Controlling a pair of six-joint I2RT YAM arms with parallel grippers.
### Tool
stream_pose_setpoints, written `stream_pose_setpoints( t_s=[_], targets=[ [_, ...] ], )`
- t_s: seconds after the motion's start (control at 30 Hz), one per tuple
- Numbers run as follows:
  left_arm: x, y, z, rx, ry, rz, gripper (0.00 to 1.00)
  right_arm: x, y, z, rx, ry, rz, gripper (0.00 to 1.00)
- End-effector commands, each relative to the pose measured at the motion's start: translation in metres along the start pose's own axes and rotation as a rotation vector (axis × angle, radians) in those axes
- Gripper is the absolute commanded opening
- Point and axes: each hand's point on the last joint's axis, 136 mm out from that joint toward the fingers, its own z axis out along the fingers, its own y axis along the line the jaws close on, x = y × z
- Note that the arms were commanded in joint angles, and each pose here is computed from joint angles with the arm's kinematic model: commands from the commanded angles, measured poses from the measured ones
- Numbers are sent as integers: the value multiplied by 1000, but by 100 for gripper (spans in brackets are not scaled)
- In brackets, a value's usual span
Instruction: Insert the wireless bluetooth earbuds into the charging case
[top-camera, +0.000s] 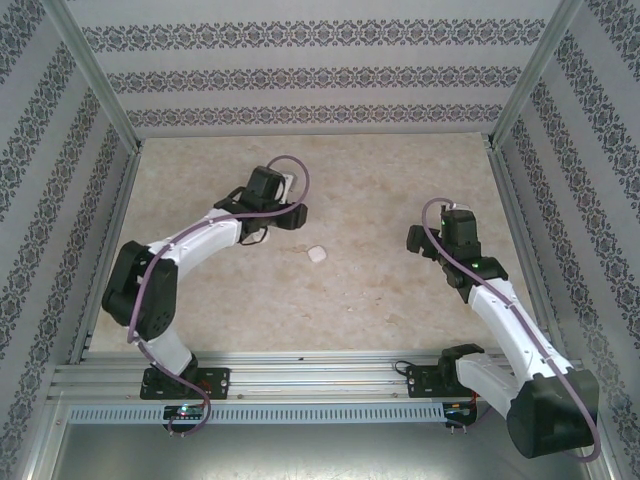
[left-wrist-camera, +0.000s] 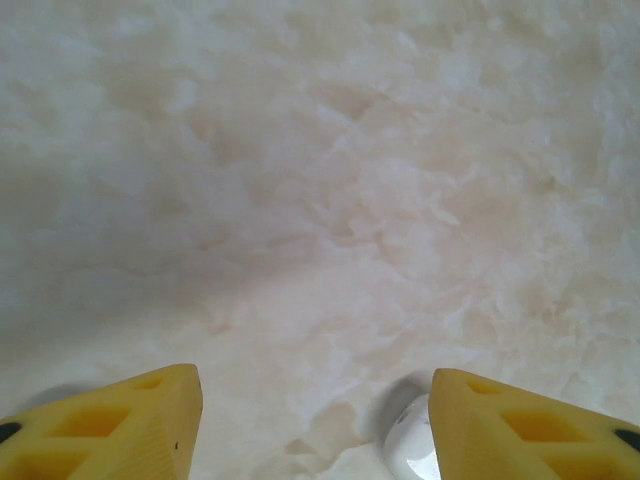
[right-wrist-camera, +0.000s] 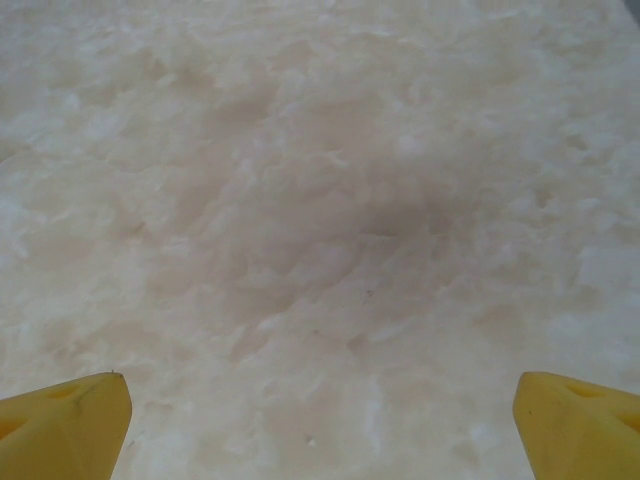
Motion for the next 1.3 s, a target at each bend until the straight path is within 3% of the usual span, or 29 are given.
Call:
stream_pose_setpoints(
  t_s=[0.0,0.07,0.1,0.13,0.27,0.57,0.7,0.87,1.07,1.27],
  targets=[
    [-4,33,-21,-83,-40,55,67,-10,-14,2,55,-105,-40,98],
    [-4,52,-30,-115,-78,45,81,-13,-18,5,68,-158,-53,98],
    [-2,62,-33,-133,-92,37,98,-13,-19,8,71,-189,-60,98],
    [0,74,-38,-156,-101,25,100,-15,-19,9,70,-226,-64,98],
    [14,115,-54,-252,-130,25,100,-14,-28,17,94,-306,-55,98],
    [57,164,-70,-449,-267,124,100,-11,-40,44,117,-331,-48,98],
    [72,192,-73,-543,-294,58,100,-16,-38,53,95,-345,-48,98],
    [67,200,-71,-510,-415,24,100,-25,-39,60,82,-374,-36,98],
    [62,200,-57,-434,-463,-12,100,-29,-46,66,92,-394,-19,98],
    [77,204,-55,-458,-516,-19,100,-38,-41,71,69,-440,-30,98]
  ],
)
